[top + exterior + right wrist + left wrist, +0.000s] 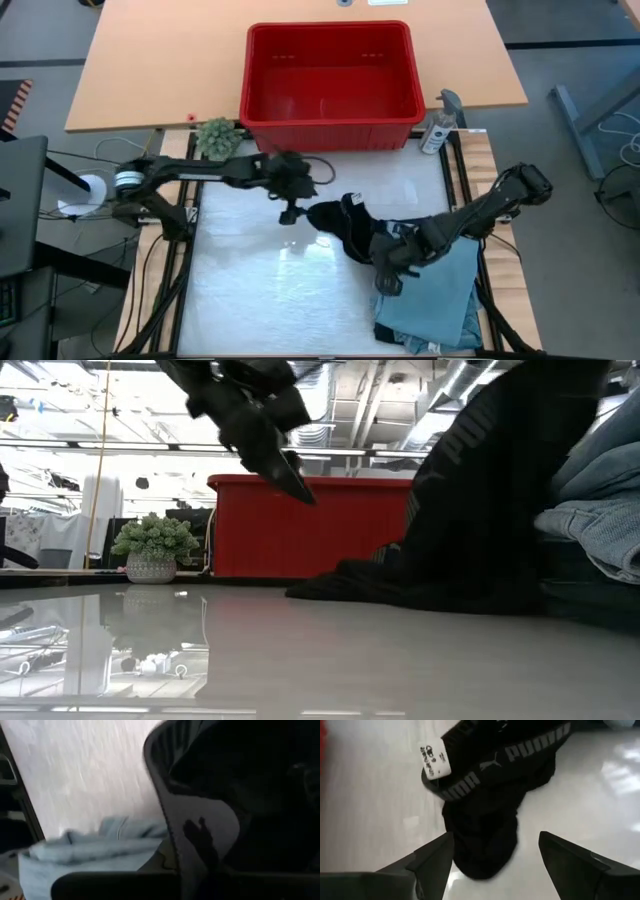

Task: Fold Laundry from Bin
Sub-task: Fold the black boxer

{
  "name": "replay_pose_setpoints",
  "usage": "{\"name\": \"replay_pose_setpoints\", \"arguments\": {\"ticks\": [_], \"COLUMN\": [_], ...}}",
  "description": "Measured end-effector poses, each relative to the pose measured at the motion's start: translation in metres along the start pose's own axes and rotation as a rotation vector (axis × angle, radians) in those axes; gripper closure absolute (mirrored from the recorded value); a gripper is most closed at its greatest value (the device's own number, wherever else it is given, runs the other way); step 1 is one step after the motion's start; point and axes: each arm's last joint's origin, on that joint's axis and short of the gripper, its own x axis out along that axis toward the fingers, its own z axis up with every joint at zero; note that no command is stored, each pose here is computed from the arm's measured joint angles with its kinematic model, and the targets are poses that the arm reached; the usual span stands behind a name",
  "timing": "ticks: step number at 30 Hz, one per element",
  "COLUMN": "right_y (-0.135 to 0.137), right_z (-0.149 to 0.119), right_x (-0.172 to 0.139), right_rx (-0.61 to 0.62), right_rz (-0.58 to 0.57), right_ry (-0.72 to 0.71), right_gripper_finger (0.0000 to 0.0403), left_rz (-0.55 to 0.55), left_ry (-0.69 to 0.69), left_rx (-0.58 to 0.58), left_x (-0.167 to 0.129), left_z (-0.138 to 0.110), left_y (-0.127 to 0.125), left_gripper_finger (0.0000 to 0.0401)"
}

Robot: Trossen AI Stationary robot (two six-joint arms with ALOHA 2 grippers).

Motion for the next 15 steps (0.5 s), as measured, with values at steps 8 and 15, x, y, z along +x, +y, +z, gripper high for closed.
{"name": "replay_pose_setpoints", "arguments": {"ticks": [8,15], "right_y": [0.018,0.029], "right_z": [-0.022,-0.040], "right_x": [0.010,0.008], "right_rx": [0.038,0.073], "right_rz": [-0.014,-0.005], "right_ry": [0.062,0.081], "right_gripper_finger": [0.0387,0.0387], "left_rz": [0.047,-0.035], "left_ry": [0.025,0.021], "left_rx": [0.339,0.495], "left_x": [0.045,0.074], "left_z": [0.031,0.052], "left_y": [0.021,0.036], "left_gripper_finger": [0.0120,0.0120]}}
